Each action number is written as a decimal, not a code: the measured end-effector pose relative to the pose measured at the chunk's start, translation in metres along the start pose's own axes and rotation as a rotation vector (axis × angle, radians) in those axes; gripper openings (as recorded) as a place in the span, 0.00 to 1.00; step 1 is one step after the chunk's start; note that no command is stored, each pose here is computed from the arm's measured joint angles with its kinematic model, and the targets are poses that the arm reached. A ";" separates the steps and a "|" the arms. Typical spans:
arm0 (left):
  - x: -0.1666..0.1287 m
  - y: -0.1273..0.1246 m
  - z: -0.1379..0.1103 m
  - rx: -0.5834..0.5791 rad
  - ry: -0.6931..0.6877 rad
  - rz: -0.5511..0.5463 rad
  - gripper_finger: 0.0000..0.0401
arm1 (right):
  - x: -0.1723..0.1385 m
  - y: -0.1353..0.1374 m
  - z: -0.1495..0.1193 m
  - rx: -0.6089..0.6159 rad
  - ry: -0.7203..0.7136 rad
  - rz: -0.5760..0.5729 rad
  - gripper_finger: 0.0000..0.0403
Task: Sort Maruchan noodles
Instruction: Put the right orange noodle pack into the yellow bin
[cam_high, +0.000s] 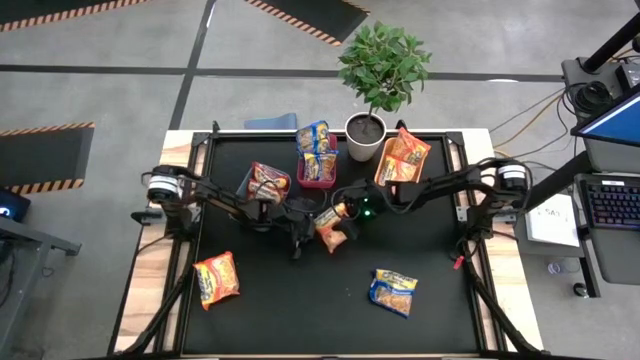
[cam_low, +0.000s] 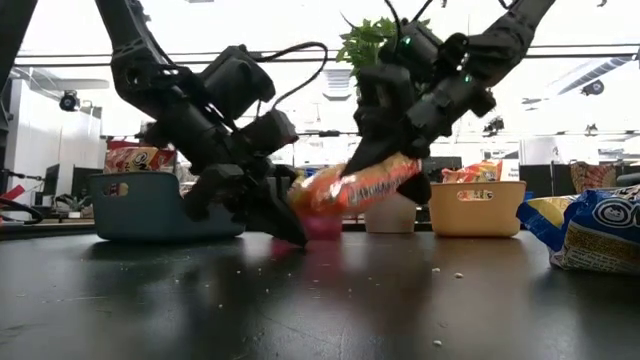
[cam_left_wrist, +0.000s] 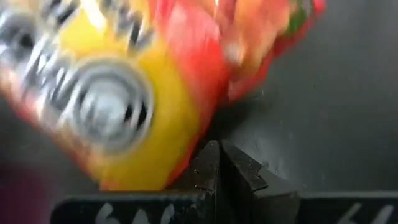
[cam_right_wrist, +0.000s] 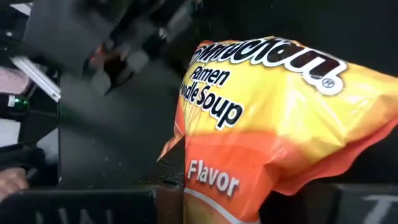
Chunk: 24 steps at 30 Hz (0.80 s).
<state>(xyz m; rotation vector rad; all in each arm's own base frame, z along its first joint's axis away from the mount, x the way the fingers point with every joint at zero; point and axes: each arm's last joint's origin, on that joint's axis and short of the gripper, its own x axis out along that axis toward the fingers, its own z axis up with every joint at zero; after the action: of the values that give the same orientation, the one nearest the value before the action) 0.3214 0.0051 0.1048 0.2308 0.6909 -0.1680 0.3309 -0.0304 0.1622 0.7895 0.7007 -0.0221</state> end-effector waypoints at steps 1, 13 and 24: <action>-0.005 0.000 0.001 0.007 -0.008 0.002 0.00 | -0.005 0.002 0.001 -0.004 0.003 -0.003 0.21; -0.074 0.000 0.028 0.054 -0.245 0.058 0.00 | -0.108 0.044 0.020 -0.167 -0.063 -0.261 0.21; -0.108 0.000 0.040 0.068 -0.368 0.093 0.00 | -0.182 0.042 0.038 -0.370 0.179 -0.798 0.20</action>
<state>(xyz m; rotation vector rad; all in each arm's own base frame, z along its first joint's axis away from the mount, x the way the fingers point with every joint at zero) 0.2640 0.0028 0.2042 0.2873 0.3082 -0.1400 0.2226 -0.0677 0.3148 0.1214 1.1171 -0.5339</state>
